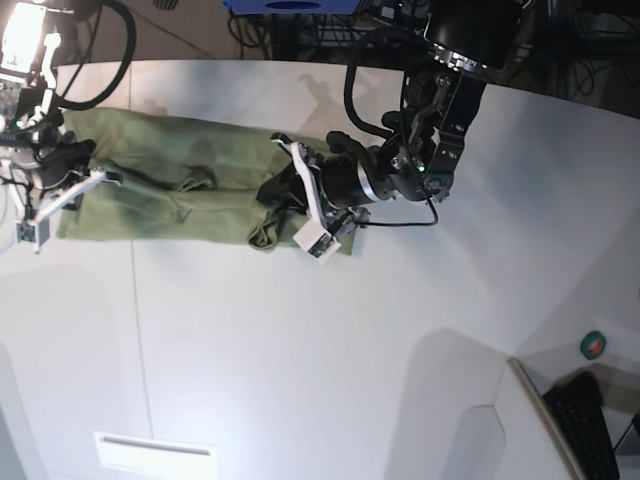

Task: Layout the t-shirt on the table in an organized manner, then fold the t-shirt properly
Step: 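Fold the held end over the strip's middle with the left gripper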

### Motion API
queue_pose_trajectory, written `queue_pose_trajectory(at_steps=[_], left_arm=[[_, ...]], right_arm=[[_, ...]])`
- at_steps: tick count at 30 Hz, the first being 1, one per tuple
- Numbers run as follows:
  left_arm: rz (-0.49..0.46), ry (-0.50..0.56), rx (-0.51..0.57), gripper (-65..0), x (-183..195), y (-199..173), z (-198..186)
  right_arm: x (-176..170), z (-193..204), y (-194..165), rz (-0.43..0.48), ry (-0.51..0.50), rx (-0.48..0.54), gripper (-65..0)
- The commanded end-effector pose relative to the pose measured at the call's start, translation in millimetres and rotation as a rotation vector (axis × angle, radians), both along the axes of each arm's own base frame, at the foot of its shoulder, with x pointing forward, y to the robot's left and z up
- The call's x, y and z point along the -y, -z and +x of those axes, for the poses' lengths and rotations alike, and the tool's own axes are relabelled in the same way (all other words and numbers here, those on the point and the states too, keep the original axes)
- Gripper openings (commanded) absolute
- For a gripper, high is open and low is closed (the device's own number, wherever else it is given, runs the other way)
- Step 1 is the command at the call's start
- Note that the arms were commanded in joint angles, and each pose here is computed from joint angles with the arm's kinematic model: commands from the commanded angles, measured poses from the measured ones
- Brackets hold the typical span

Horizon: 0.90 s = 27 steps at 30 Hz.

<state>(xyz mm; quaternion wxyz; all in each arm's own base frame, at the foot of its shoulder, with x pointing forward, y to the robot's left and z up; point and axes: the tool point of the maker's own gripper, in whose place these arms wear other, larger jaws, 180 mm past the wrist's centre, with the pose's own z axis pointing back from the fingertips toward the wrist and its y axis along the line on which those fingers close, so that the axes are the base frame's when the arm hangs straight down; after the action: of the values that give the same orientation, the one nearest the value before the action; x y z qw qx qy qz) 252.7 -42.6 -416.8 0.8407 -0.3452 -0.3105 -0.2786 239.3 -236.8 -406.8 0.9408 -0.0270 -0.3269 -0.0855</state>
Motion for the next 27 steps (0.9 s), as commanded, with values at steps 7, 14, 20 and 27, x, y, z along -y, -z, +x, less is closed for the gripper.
queue_pose_trajectory(at_steps=[7, 14, 20, 27], left_arm=[[-0.046, 0.061, 0.032, -65.0, 23, -14, -4], [-0.056, 0.057, 0.036, -65.0, 27, -16, -3], [-0.075, 0.055, 0.035, -65.0, 34, -20, -2], [-0.05, -0.047, 0.017, -65.0, 27, -18, 15]], right_arm=[[4, 8, -11, -0.017, -0.004, 0.042, -65.0], [4, 8, -10, -0.017, -0.004, 0.041, -65.0], [4, 8, -10, -0.016, -0.003, 0.041, -65.0], [4, 8, -10, -0.016, -0.003, 0.041, -65.0]])
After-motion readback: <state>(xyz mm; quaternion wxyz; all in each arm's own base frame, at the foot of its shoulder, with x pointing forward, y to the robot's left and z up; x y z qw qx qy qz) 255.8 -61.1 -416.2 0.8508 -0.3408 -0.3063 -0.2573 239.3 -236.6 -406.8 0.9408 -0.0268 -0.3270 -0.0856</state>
